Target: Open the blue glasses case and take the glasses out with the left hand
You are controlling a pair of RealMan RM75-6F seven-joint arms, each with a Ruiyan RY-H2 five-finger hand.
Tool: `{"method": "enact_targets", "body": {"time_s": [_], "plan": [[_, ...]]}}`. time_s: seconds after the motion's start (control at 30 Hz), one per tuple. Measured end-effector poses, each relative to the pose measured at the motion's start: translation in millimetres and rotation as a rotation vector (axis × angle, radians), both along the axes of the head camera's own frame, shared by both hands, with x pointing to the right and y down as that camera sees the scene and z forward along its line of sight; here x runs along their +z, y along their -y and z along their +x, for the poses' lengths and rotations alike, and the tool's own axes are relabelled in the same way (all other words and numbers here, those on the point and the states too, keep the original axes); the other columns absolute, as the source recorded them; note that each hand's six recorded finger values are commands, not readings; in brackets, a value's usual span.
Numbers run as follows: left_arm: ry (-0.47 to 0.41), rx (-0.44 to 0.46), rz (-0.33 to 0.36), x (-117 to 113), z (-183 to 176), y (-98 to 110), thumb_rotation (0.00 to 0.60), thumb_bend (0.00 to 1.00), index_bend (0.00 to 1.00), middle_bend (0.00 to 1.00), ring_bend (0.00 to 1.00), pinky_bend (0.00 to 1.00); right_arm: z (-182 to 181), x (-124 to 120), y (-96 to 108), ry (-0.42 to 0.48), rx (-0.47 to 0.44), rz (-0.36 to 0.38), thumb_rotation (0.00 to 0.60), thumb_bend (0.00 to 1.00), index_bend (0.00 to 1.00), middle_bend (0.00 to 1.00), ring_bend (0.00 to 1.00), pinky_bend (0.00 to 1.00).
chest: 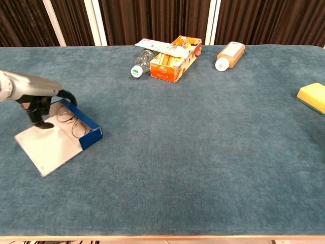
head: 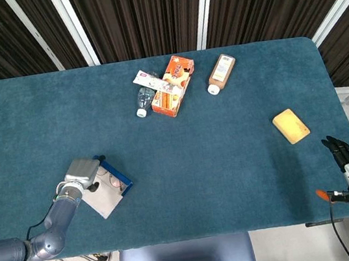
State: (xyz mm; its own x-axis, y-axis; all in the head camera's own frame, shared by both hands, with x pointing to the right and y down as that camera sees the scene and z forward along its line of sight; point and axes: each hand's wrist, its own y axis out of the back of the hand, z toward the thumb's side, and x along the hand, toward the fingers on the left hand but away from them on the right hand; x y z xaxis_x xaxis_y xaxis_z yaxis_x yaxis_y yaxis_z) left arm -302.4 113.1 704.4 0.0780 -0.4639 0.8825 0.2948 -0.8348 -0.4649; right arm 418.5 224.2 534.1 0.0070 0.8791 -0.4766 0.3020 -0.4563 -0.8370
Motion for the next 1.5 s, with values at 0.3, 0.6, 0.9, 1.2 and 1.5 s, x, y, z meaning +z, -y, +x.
{"method": "enact_targets", "body": {"time_s": [0.3,0.6,0.9,1.2,1.5], "plan": [[0.018,-0.034,-0.008,-13.6,-24.6,-11.4,0.600,0.36,0.19,0.97,0.87,1.00,-0.8,-0.4,-0.4,-0.001,-0.003,0.002,0.600,0.13,0.00,0.00,0.00,0.19],[0.027,-0.064,-0.028,-23.6,-48.4,-28.0,0.600,0.36,0.20,0.97,0.87,1.00,-1.0,-1.0,-0.7,-0.001,-0.004,0.004,0.600,0.13,0.00,0.00,0.00,0.19],[0.007,-0.093,-0.006,-28.9,-52.2,-26.2,0.600,0.35,0.25,0.99,0.89,1.00,-0.8,-1.0,-0.6,0.000,-0.002,0.004,0.600,0.13,0.00,0.00,0.00,0.19],[-0.093,-0.174,0.152,-31.9,-34.4,-6.2,0.600,0.35,0.37,1.00,0.92,1.00,-1.1,-1.0,-0.5,0.001,-0.003,0.004,0.600,0.13,0.00,0.00,0.00,0.19],[-0.141,-0.176,0.199,-17.5,-9.6,-10.8,0.600,0.31,0.44,1.00,0.93,1.00,-0.8,-1.2,-0.3,0.006,-0.001,0.003,0.600,0.13,0.00,0.00,0.00,0.19]]}}
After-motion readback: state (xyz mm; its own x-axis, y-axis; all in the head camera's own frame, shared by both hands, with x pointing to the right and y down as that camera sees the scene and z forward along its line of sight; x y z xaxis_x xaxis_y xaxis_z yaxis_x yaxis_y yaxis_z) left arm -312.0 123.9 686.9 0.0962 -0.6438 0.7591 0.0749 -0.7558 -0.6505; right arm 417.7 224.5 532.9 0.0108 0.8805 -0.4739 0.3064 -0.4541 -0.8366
